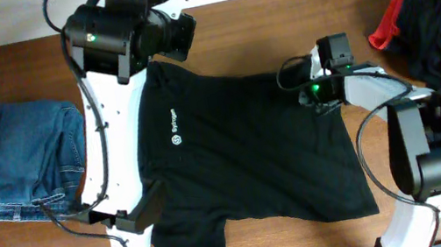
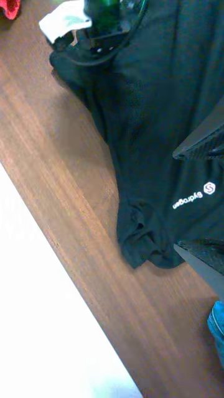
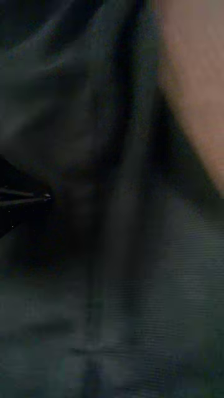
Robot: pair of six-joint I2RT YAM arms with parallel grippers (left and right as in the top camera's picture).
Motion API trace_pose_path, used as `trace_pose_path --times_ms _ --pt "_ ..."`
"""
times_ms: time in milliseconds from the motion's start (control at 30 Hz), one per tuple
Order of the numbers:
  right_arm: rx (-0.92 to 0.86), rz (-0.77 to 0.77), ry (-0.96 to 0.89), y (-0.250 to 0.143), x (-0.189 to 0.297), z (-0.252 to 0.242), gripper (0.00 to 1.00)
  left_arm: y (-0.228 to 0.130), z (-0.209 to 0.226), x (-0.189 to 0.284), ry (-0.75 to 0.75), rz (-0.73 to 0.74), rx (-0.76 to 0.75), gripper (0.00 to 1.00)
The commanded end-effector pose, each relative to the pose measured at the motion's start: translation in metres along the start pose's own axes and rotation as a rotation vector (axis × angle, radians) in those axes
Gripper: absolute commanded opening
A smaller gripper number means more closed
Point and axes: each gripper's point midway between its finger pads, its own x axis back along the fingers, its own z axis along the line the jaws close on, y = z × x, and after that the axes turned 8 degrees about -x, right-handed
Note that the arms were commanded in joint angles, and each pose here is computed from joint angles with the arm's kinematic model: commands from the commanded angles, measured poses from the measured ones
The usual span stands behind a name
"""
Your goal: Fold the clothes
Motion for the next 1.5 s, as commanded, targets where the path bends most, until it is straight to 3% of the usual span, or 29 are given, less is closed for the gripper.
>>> trace_pose_path --times_ms 0,300,600,733,767,833,867,967,1267,1367,1467 --pt "-0.016 -0.026 -0.116 0.004 -0.025 -0.029 0.04 0.0 0.004 0.014 0.023 -0.015 0.017 0.42" --pt "-0.055 -0.126 -0.254 0.047 -0.037 -0.07 0.04 0.002 0.004 0.014 0.026 -0.022 0.017 0.42" --pt "0.009 -0.245 -0.191 0.114 -0.018 -0.053 0.04 -0.001 0.014 0.014 0.084 -0.005 0.019 0.43" --pt "0.041 -0.229 -0.175 0.125 -0.007 -0.042 0.04 -0.004 0.022 0.015 0.107 0.005 0.027 0.49" --pt "0.044 -0.209 -0.169 0.124 -0.003 -0.038 0.09 -0.007 0.026 0.015 0.127 0.017 0.041 0.49" --pt "0.058 -0.166 -0.146 0.126 0.01 -0.027 0.33 -0.012 0.036 0.021 0.168 0.029 0.064 0.5" --pt "0.064 -0.149 -0.134 0.127 0.019 -0.021 0.42 -0.013 0.04 0.026 0.175 0.022 0.07 0.51" --pt "0.065 -0.107 -0.098 0.129 0.055 -0.003 0.5 -0.014 0.052 0.048 0.204 -0.013 0.094 0.53" --pt "0.137 -0.193 -0.017 0.129 0.192 0.051 0.53 -0.03 0.085 0.168 0.296 -0.198 0.186 0.64" --pt "0.149 -0.243 0.001 0.114 0.246 0.063 0.54 -0.047 0.092 0.214 0.351 -0.248 0.222 0.71" --pt "0.156 -0.262 0.013 0.09 0.29 0.07 0.57 -0.059 0.088 0.242 0.36 -0.288 0.268 0.72"
